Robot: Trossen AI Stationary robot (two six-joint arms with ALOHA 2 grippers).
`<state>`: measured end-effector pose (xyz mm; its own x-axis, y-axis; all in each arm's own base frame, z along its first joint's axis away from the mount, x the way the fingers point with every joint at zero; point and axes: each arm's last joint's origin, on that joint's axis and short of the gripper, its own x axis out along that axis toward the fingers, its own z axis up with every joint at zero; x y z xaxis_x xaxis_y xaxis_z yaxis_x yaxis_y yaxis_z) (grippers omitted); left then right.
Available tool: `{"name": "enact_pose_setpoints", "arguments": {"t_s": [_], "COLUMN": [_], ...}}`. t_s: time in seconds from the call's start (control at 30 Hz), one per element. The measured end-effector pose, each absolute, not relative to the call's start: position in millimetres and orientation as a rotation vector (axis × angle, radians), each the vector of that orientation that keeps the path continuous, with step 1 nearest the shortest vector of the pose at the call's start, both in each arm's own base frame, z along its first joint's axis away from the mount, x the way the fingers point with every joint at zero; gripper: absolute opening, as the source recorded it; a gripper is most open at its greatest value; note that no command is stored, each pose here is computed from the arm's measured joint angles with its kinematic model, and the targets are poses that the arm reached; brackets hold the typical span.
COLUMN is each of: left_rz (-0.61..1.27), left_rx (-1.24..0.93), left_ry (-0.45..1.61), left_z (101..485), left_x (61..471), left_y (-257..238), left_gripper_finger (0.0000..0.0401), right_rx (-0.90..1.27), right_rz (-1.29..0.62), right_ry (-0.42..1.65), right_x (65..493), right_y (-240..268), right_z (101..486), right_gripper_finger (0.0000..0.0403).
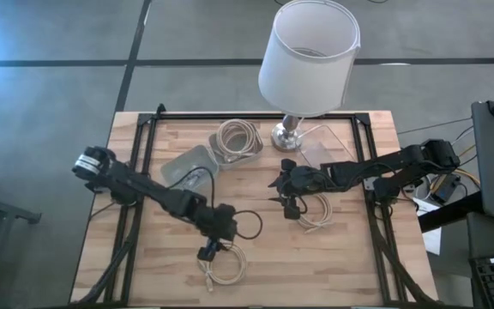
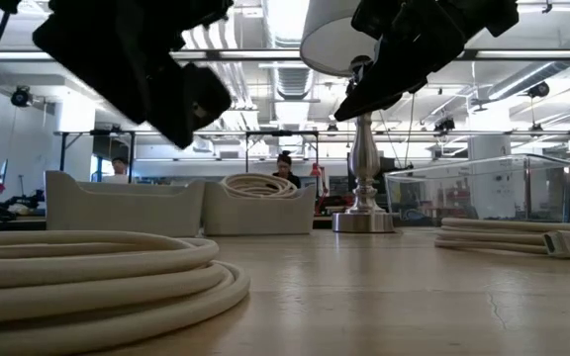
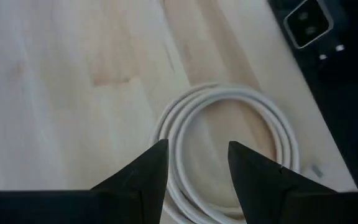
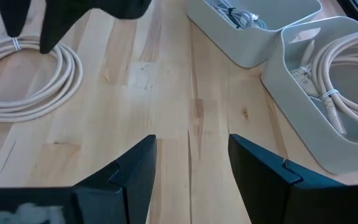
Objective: Pick & Place USB Port
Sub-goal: Put the light brown USB cable into the transparent bin
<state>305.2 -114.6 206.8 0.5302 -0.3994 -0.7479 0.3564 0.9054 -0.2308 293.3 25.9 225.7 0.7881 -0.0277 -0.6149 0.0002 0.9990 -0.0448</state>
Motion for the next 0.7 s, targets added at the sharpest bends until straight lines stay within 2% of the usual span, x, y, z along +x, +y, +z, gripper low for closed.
{"name": "enact_pose_setpoints", "arguments": {"t_s": [0.2,0.5,0.7], "left_rz": [-0.394,-0.313,-0.273], "left_rx": [-0.144,-0.146,-0.242], "left_ry": [0.977,1.013,0.990], "left_z": [182,152,143], "left_x": [306,305,304], "left_y": [-116,-114,-115], "left_gripper_finger": [0.0170,0.0170,0.0170], "right_rx": [-0.057,-0.303,-0.403], "right_rz": [-0.010,0.067,0.088], "right_ry": [0.663,0.616,0.547], "right_x": [293,298,305], "right_y": [26,26,27], "right_z": [226,235,255], "right_gripper_finger": [0.0194,0.0194,0.0194]}}
